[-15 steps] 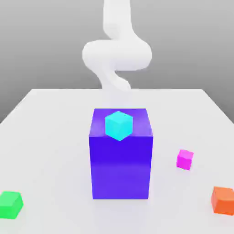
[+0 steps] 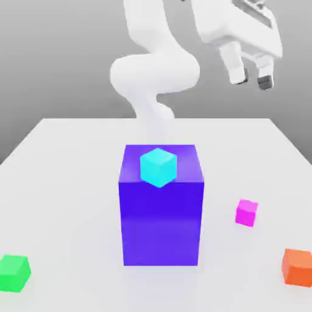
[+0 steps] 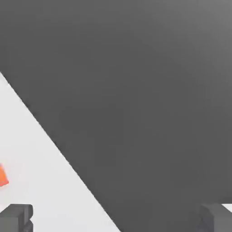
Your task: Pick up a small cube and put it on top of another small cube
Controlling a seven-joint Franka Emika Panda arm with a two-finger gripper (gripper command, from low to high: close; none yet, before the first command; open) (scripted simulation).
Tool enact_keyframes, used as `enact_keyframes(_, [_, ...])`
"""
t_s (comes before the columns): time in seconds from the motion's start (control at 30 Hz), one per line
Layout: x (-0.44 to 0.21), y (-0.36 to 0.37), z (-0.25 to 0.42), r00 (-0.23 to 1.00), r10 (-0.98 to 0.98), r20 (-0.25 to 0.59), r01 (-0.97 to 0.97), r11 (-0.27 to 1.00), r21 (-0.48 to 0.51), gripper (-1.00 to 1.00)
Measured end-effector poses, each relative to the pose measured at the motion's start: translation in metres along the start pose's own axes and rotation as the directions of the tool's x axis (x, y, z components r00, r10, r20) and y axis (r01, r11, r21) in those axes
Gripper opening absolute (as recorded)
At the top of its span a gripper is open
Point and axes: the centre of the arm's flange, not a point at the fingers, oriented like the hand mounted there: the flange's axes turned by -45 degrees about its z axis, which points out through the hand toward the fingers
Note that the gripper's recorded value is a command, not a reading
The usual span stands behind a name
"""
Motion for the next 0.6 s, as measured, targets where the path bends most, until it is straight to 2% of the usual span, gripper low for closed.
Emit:
enact_keyframes(0.13, [0.004, -0.042, 0.048, 0.969, -0.246, 0.016, 0.244, 0.966, 0.083, 0.0])
enact_keyframes(0.27, [0.002, -0.088, 0.09, 0.878, -0.479, 0.003, 0.472, 0.866, 0.165, 0.0])
enact_keyframes(0.43, [-0.011, -0.149, 0.134, 0.688, -0.724, -0.051, 0.71, 0.656, 0.255, 0.0])
enact_keyframes(0.6, [-0.034, -0.209, 0.167, 0.433, -0.89, -0.141, 0.872, 0.374, 0.317, 0.0])
